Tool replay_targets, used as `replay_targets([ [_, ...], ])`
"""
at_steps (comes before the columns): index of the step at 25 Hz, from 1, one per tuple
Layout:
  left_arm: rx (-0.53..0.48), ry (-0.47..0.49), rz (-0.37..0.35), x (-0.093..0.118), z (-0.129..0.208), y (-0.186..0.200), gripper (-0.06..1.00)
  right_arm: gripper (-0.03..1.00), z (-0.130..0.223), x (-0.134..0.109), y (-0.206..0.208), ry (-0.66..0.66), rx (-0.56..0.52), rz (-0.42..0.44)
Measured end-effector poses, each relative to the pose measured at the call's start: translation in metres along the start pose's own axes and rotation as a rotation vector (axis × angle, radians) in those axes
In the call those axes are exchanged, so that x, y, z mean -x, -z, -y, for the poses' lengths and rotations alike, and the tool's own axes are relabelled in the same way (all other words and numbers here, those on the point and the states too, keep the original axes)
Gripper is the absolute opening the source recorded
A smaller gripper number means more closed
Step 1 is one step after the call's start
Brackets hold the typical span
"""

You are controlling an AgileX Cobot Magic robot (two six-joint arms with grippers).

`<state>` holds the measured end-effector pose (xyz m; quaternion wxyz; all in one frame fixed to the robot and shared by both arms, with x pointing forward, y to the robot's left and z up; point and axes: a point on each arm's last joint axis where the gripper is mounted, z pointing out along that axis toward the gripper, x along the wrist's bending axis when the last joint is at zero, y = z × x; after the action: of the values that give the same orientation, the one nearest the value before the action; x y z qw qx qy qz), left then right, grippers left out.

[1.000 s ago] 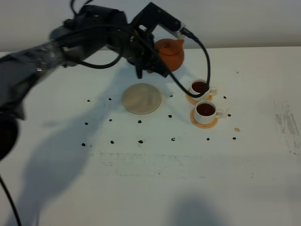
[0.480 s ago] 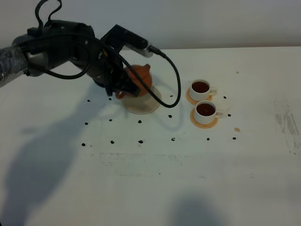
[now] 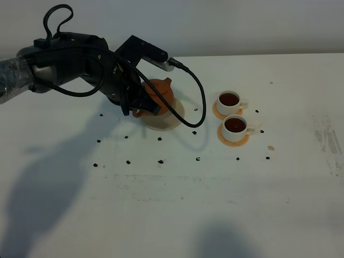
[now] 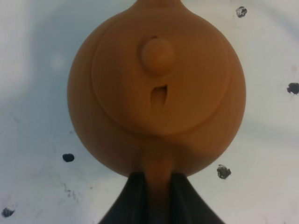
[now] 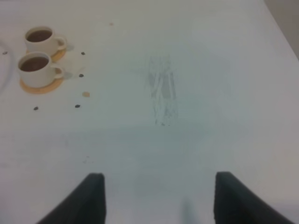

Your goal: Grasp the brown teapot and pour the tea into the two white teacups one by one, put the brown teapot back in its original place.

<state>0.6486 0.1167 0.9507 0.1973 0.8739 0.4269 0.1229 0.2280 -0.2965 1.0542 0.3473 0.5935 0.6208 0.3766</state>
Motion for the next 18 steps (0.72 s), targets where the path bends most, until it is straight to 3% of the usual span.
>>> replay_targets([
  [18,-0.022,-0.001,0.008,0.003,0.006,-0.024,0.09,0.49,0.000,0.000,0.000,0.000,0.000,0.000],
])
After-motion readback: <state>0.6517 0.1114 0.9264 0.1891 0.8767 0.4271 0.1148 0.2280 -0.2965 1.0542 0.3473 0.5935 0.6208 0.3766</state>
